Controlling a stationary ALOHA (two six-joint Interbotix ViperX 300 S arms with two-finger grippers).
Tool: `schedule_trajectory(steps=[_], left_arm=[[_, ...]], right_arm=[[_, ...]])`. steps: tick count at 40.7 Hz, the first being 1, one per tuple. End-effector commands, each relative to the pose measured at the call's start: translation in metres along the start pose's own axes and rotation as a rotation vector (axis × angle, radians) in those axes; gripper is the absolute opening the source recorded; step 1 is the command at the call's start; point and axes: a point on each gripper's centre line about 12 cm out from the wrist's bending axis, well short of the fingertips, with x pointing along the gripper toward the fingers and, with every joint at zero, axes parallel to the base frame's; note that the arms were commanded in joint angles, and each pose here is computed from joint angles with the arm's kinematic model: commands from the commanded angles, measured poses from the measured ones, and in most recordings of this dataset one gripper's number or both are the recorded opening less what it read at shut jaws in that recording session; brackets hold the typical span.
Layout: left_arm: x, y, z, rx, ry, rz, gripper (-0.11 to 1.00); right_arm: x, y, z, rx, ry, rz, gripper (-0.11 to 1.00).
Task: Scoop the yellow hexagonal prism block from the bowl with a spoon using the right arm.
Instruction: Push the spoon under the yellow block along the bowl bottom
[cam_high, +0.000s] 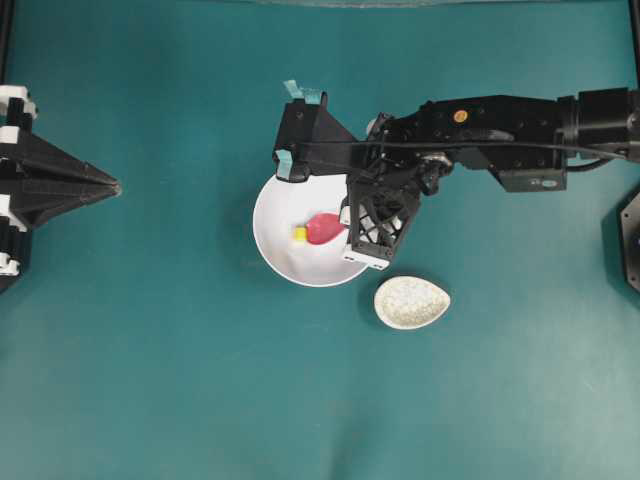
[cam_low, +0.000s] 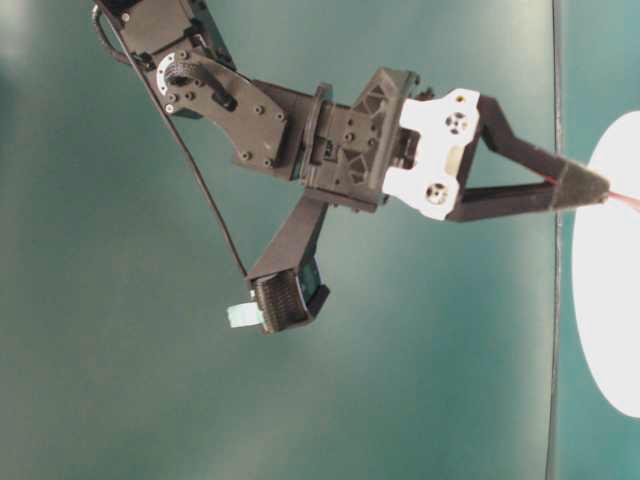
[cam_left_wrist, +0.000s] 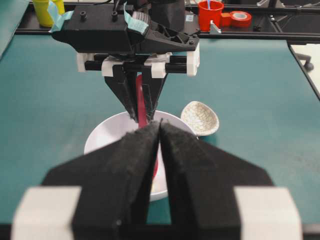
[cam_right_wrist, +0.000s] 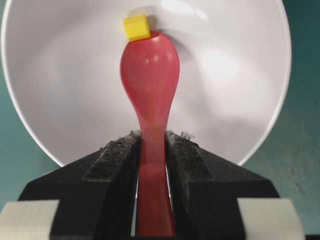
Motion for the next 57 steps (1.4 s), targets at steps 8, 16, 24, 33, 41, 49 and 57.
schedule_trajectory(steps=[8, 16, 24, 33, 41, 49, 57], left_arm=[[0.001, 0.000, 0.010, 0.003, -0.025, 0.000, 0.11], [0.001, 0.000, 0.011, 0.001, -0.025, 0.001, 0.11], [0.001, 0.000, 0.010, 0.003, -0.018, 0.000, 0.11], [0.001, 0.000, 0.010, 0.003, -0.018, 0.000, 0.11], [0.001, 0.000, 0.009, 0.003, -0.011, 0.000, 0.11], [0.001, 0.000, 0.008, 0.003, -0.006, 0.000, 0.11], [0.001, 0.000, 0.007, 0.001, 0.000, 0.002, 0.11]], right_arm=[[-0.008, 0.005, 0.015, 0.012, -0.117, 0.029, 0.24], [-0.011, 0.006, 0.020, 0.013, -0.157, 0.033, 0.24], [-0.012, 0.007, 0.023, 0.020, -0.170, 0.040, 0.24], [-0.015, 0.008, 0.024, 0.027, -0.184, 0.050, 0.24], [-0.017, 0.009, 0.024, 0.029, -0.193, 0.051, 0.24], [-0.018, 0.009, 0.026, 0.029, -0.210, 0.052, 0.24], [-0.018, 0.009, 0.026, 0.029, -0.218, 0.053, 0.24]])
